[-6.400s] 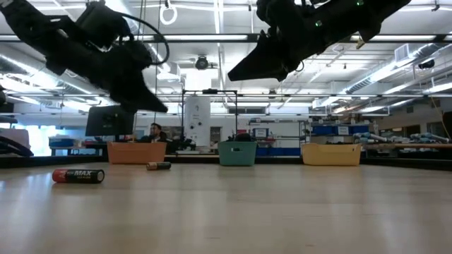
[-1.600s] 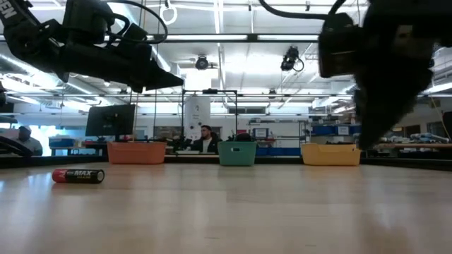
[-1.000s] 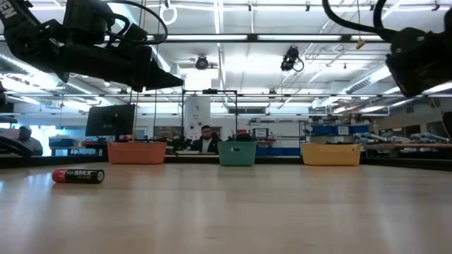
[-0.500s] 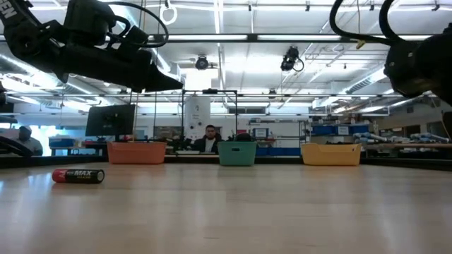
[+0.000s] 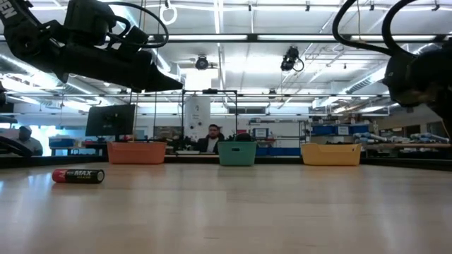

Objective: Sort batteries
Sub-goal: Put the black-silver battery in the green bin

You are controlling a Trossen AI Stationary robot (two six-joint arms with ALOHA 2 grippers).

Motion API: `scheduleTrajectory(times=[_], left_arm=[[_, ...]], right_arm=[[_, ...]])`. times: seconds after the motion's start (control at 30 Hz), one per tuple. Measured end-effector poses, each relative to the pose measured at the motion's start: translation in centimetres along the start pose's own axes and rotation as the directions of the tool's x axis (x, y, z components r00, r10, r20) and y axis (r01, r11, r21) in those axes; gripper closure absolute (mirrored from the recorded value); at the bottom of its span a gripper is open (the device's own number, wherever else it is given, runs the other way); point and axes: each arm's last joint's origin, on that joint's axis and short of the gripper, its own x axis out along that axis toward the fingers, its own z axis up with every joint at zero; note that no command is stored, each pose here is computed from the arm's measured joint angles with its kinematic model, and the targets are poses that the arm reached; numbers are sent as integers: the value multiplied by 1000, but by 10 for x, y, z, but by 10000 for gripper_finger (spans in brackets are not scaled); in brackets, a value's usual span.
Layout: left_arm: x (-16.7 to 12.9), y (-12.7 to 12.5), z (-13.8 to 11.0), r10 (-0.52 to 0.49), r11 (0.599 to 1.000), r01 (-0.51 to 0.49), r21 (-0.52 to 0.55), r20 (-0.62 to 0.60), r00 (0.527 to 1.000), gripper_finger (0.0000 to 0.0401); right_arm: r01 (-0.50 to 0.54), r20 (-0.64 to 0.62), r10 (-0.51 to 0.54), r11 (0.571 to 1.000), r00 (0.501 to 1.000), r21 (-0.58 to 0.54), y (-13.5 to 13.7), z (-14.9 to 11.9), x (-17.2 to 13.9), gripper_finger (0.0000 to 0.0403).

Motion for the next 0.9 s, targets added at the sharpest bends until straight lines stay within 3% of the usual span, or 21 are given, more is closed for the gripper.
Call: scheduleTrajectory(times=[0.2,0.4,0.6,0.77,0.9], left_arm=[[0,0,0,0,1000,0,-13,0,1000,395],[0,0,0,-1,1000,1,-24,0,1000,395],[0,0,0,-1,999,1,-44,0,1000,395],[0,0,0,-2,999,2,-45,1,1000,395],[0,0,0,-2,999,2,-45,2,1000,395]], right_arm=[[9,-17,-9,1000,1000,-6,-5,0,3,287],[9,-22,-11,996,1000,-90,-5,1,4,345],[4,-16,-7,979,1000,-203,1,12,2,345],[2,69,20,954,997,-301,14,41,-4,343],[25,138,32,920,990,-390,21,86,-11,345]])
